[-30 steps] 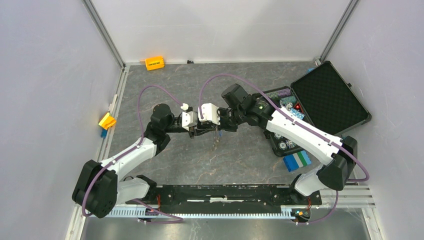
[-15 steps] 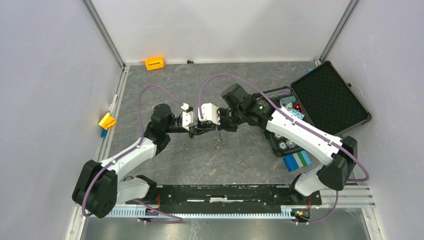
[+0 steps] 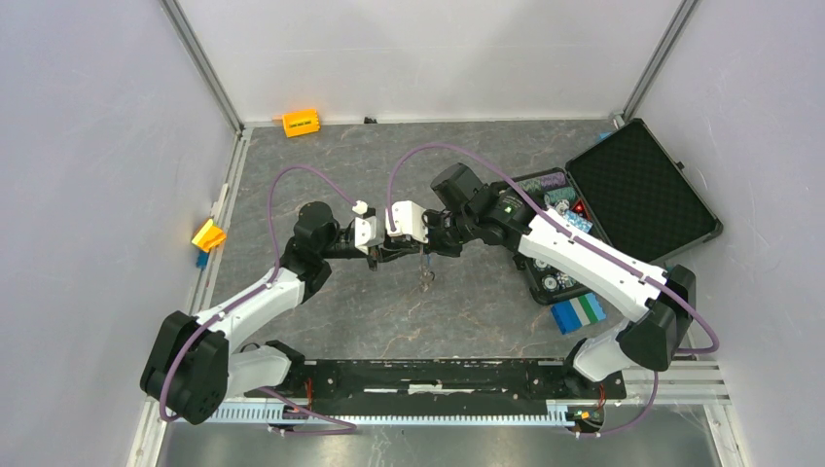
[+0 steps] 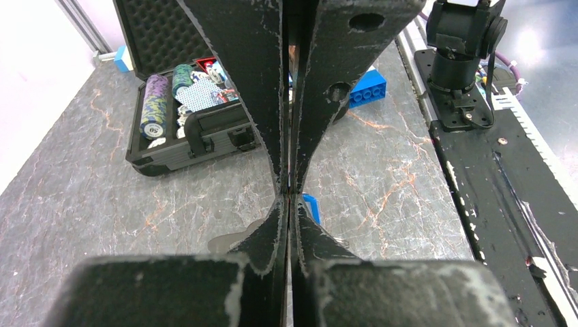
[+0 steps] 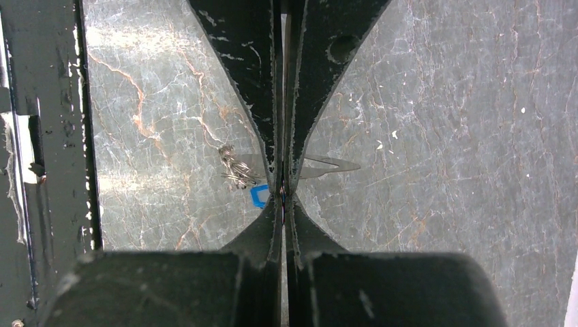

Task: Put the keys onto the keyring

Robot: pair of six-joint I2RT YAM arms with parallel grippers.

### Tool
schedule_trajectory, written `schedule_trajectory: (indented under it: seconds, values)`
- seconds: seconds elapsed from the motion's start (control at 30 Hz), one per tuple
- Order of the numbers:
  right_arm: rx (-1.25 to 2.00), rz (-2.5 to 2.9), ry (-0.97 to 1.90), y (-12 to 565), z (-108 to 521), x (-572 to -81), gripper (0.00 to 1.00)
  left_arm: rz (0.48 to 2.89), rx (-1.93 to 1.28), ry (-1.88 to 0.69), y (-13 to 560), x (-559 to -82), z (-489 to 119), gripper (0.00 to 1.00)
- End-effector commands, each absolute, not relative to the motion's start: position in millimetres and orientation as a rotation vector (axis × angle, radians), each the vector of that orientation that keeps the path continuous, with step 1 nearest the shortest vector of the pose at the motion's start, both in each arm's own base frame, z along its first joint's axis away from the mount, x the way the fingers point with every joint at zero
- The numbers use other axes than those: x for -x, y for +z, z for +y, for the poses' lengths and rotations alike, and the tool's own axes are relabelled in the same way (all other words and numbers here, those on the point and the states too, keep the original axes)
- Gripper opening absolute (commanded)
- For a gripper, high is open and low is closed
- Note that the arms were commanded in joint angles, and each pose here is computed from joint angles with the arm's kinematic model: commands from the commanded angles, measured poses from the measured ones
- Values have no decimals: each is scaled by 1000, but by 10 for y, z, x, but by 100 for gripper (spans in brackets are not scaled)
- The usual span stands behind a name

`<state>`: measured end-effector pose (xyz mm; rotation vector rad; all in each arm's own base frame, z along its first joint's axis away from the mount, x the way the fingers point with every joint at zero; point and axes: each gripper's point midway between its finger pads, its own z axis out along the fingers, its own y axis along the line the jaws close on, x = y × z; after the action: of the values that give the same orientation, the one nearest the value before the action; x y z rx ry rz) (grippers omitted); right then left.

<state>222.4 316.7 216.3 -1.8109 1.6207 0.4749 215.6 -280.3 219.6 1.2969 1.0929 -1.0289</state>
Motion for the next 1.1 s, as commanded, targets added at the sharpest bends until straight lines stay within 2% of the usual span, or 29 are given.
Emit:
schedule_trajectory:
  seconds: [0.0,0.2,0.37,0.47,0.67,0.8,1.07]
  values:
    - [1750,1539,494,2417,3250,-2236,0,1073,-1303,-1047,2270,-2113,-2803,2]
    - [1730,1537,486,2396,3231,-2245,0,1034,-1238,-1061,2401,-2079,-2778,2]
    - [1698,1526,512,2397,3216,-2232,21,1006,-1178,-1108,2492,-2035,-2743,2]
    - [1677,1523,541,2405,3195,-2232,26,1002,-1144,-1127,2534,-2032,-2721,2]
    - [1614,1494,666,2529,3101,-2251,45,987,-1084,-1133,2610,-2017,-2674,2]
    - [1575,1451,750,2616,3019,-2240,48,968,-1034,-1169,2690,-1979,-2656,2]
    - [1595,1320,935,2664,3048,-1999,50,916,-956,-1230,2849,-1916,-2628,2]
